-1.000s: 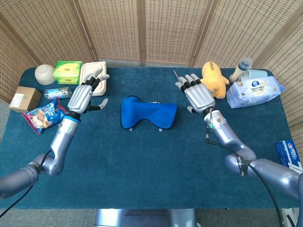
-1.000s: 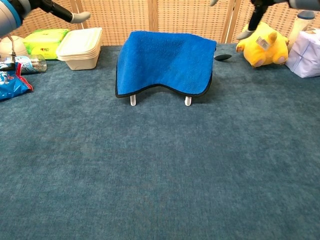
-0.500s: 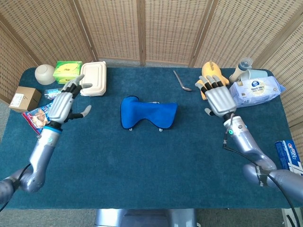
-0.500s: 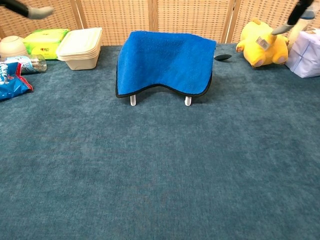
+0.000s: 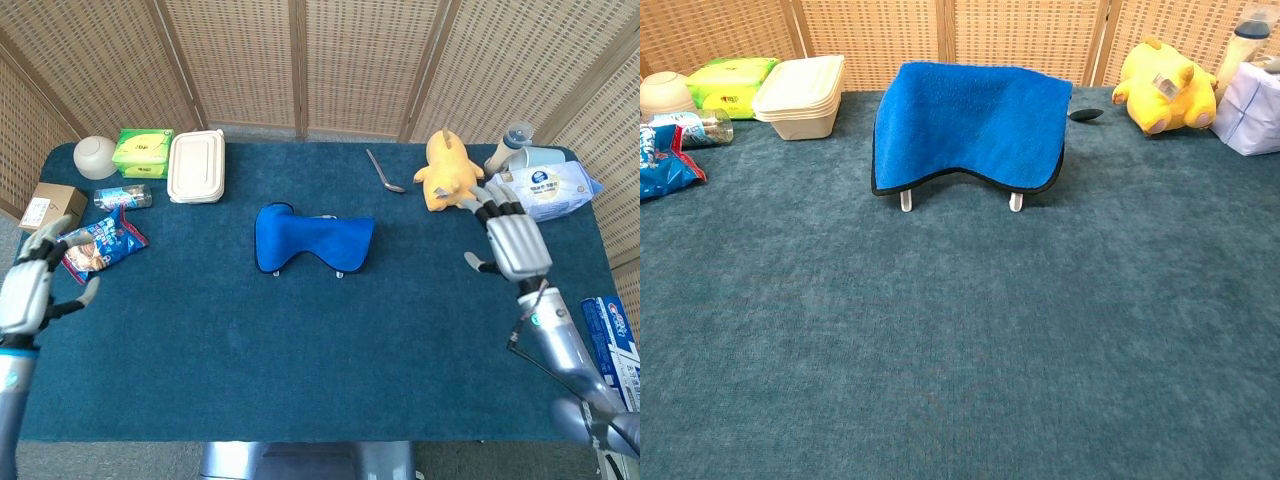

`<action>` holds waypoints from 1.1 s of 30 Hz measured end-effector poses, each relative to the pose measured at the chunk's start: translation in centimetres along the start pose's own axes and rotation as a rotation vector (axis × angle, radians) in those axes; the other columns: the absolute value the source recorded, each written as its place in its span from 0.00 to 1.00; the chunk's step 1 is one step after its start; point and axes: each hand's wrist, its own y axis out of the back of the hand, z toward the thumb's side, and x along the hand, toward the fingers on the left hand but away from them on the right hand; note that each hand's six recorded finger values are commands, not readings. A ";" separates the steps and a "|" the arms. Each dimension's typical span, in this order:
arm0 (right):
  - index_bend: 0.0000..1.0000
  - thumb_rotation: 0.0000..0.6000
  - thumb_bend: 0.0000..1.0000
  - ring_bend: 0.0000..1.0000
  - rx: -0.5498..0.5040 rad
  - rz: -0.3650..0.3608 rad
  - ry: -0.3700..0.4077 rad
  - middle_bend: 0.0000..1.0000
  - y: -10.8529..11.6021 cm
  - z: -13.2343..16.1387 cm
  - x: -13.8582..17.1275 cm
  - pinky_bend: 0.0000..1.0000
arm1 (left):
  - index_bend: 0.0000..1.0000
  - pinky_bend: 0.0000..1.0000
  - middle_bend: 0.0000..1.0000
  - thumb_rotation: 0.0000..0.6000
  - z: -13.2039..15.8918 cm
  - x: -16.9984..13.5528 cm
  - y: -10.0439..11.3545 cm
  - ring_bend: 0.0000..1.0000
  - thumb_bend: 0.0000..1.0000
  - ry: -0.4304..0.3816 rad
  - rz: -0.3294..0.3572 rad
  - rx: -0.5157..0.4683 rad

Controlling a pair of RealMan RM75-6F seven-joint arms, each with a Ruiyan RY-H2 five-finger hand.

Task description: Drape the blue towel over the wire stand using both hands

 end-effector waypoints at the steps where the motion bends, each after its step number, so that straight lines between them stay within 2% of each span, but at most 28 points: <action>1: 0.19 1.00 0.22 0.00 -0.007 0.002 -0.005 0.13 -0.1 -0.1 0.5 0.00 | 0.26 0.00 0.09 1.00 -0.4 -0.8 0.2 0.00 0.47 0.011 0.005 0.009; 10: 0.22 1.00 0.22 0.00 -0.048 0.018 -0.070 0.14 -0.8 -1.4 4.7 0.00 | 0.28 0.00 0.12 1.00 -2.6 -7.8 0.9 0.00 0.47 0.089 0.014 0.092; 18: 0.23 1.00 0.23 0.00 -0.047 0.040 -0.193 0.15 -1.3 -3.5 9.3 0.00 | 0.31 0.00 0.17 1.00 -3.4 -12.6 0.8 0.02 0.47 0.152 0.022 0.149; 26: 0.24 1.00 0.23 0.00 -0.029 0.052 -0.296 0.15 -1.7 -5.1 13.2 0.00 | 0.33 0.00 0.19 1.00 -3.5 -15.2 0.7 0.04 0.47 0.176 0.051 0.212; 33: 0.24 1.00 0.23 0.00 -0.017 0.034 -0.308 0.15 -1.4 -5.6 13.9 0.00 | 0.33 0.00 0.19 1.00 -3.0 -15.5 1.0 0.04 0.47 0.175 0.062 0.235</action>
